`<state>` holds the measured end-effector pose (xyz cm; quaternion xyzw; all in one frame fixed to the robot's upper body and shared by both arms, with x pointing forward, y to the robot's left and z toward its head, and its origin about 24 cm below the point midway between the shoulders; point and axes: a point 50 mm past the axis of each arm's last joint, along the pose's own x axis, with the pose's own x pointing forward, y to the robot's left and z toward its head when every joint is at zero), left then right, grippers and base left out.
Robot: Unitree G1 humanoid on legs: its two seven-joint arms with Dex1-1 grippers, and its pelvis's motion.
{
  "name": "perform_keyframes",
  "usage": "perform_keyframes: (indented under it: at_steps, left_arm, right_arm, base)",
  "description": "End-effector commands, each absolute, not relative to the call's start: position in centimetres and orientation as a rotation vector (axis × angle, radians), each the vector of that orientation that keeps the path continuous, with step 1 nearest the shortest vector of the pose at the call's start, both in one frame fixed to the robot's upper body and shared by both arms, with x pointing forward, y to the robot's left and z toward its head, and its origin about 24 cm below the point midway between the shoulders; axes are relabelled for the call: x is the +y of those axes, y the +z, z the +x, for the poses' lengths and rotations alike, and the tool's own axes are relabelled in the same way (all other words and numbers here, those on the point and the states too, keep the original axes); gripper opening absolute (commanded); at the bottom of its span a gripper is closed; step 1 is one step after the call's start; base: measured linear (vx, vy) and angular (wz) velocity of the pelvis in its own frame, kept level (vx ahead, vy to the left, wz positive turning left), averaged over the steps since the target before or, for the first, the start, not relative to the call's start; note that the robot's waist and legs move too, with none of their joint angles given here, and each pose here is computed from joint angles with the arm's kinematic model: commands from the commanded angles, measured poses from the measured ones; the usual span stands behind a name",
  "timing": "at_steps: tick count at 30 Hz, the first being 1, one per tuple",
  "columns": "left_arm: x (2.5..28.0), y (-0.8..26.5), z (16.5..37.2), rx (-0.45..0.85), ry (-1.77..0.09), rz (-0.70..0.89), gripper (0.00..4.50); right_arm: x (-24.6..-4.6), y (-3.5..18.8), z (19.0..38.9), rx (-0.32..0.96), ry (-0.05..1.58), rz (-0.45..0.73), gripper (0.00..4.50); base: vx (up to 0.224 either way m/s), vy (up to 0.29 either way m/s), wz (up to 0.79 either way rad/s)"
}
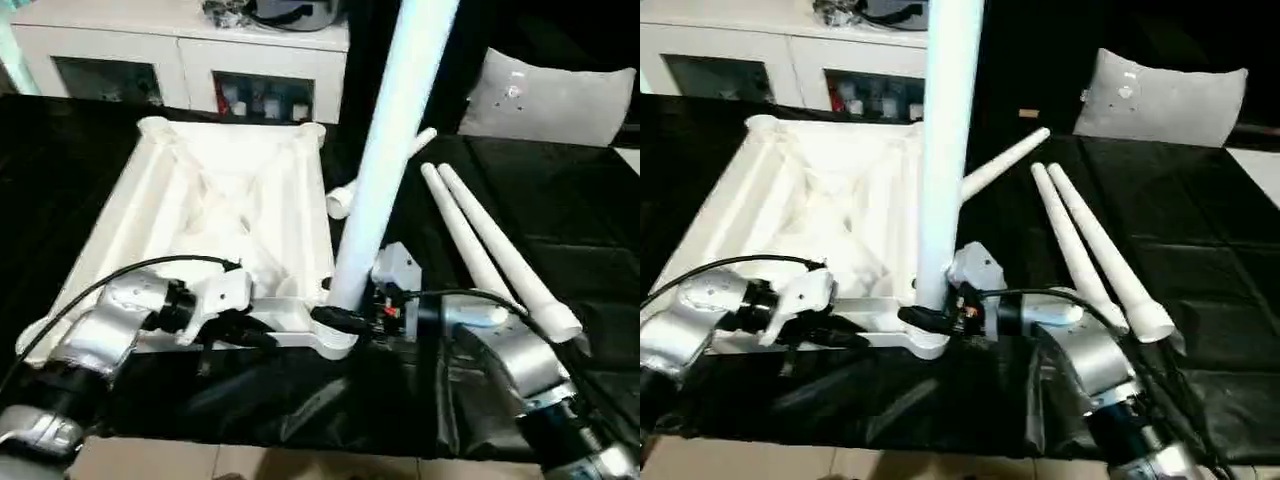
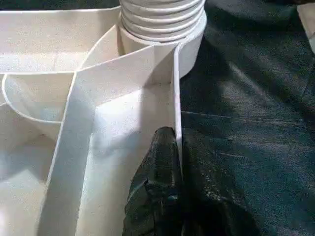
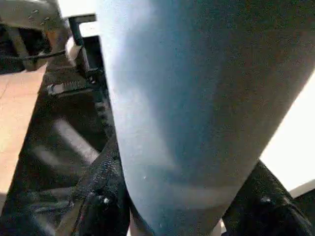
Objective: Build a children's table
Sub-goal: Insert table leg to table base
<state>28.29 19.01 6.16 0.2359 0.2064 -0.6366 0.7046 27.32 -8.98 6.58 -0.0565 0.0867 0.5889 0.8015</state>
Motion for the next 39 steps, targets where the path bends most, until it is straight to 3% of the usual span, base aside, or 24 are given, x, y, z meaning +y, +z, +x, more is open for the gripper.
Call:
perform_keyframes:
  at_steps: [1,5,10,13,17,36,37,39]
  left_arm:
    - [19.1,7.5,28.8,0.356,-1.280,0.488,0.00]
    - [18.7,7.8,27.6,0.341,-1.125,0.427,0.00]
    - [17.2,8.6,26.6,0.313,-1.093,0.358,0.00]
    - [14.0,9.5,25.5,0.282,-1.136,0.327,0.00]
    - [12.4,9.5,25.3,0.317,-1.114,0.369,0.00]
    - [12.9,10.1,26.0,0.325,-1.021,0.467,0.00]
    - [12.9,10.2,26.1,0.317,-1.017,0.475,0.00]
    - [12.9,10.3,26.3,0.287,-1.027,0.479,0.00]
  right_arm:
    - [-10.3,1.1,25.9,0.481,1.161,-0.144,1.89]
    - [-10.3,1.2,27.3,0.448,0.954,-0.105,1.89]
    - [-9.8,1.3,28.1,0.431,0.866,-0.074,1.89]
    - [-8.7,1.2,29.4,0.432,0.767,-0.042,1.89]
    - [-7.7,1.3,29.7,0.451,0.793,-0.031,1.89]
    - [-7.2,1.2,29.9,0.434,0.821,-0.011,1.89]
    - [-7.2,1.3,30.0,0.423,0.821,-0.014,2.45]
    - [-7.2,1.3,30.1,0.409,0.822,-0.012,2.45]
  base:
    - [0.000,0.000,0.00]
    - [0.000,0.000,0.00]
    - [0.000,0.000,0.00]
    - [0.000,0.000,0.00]
    - [-0.005,0.004,-0.09]
    - [0.025,-0.007,-0.07]
    - [0.000,0.000,0.00]
    - [0.000,0.000,0.00]
